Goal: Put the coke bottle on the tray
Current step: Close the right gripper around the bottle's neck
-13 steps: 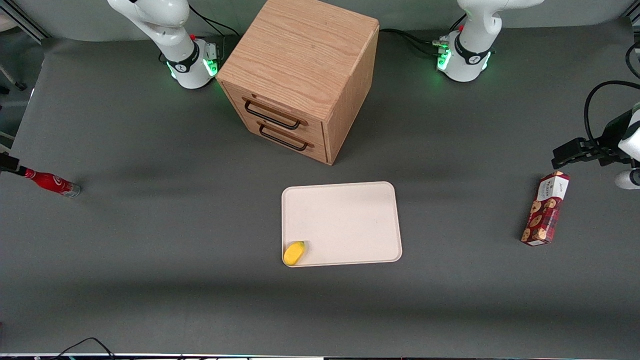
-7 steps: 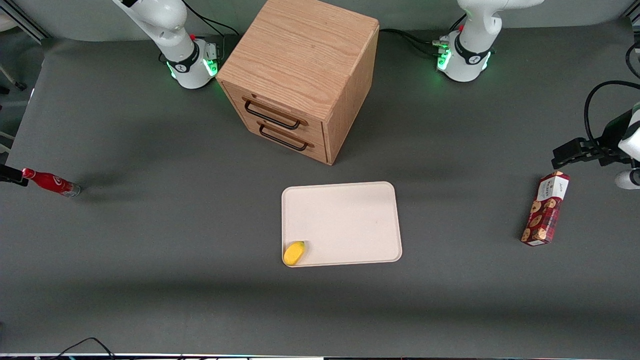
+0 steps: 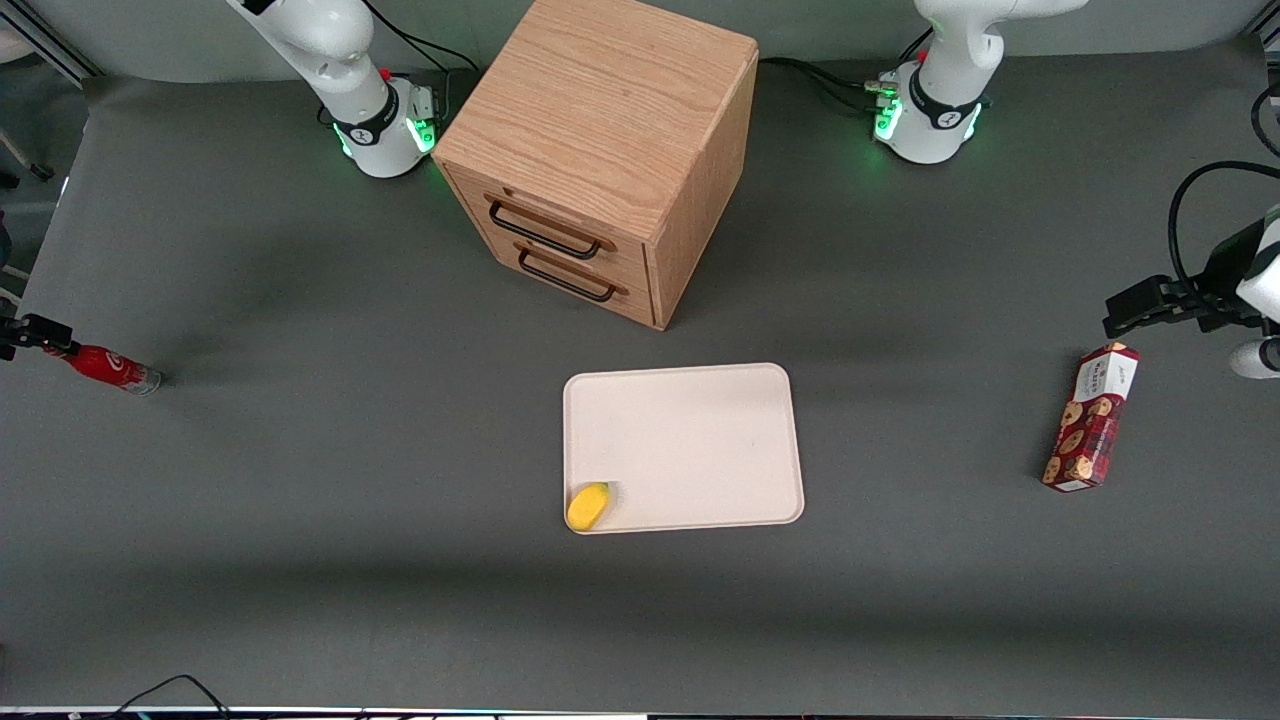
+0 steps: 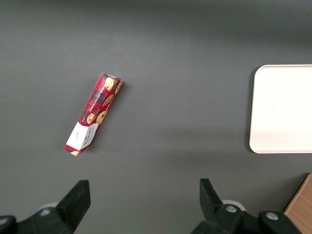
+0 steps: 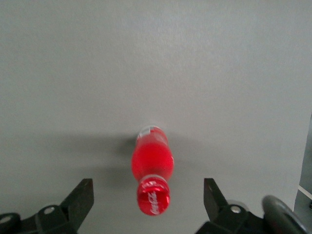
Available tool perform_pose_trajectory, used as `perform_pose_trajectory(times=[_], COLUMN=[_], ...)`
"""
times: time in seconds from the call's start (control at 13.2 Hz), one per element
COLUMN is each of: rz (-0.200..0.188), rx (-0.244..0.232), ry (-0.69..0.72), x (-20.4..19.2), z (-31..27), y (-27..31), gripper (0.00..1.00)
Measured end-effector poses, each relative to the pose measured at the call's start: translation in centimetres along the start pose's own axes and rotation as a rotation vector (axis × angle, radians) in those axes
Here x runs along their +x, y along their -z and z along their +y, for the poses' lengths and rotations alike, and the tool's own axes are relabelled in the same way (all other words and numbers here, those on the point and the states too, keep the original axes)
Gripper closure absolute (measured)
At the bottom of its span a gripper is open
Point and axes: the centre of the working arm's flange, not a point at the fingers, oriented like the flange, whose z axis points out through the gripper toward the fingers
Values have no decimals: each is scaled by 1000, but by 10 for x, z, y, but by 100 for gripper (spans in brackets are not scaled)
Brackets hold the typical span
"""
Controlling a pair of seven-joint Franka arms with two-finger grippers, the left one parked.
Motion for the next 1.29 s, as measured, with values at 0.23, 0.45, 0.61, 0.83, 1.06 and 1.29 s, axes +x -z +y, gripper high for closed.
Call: perform_pose_trajectory(times=[0.23, 0.45, 0.61, 0.83, 1.06, 1.29], rz=[9, 6, 8, 9, 12, 13], rx=[-13, -12, -14, -16, -16, -17], ry=[18, 22, 22, 24, 27, 30], x=[-13, -15, -14, -13, -12, -10], z=[3, 0, 0, 0, -1, -2], y=[-18, -33, -36, -40, -39, -39], gripper=[0, 0, 2, 31, 61, 61])
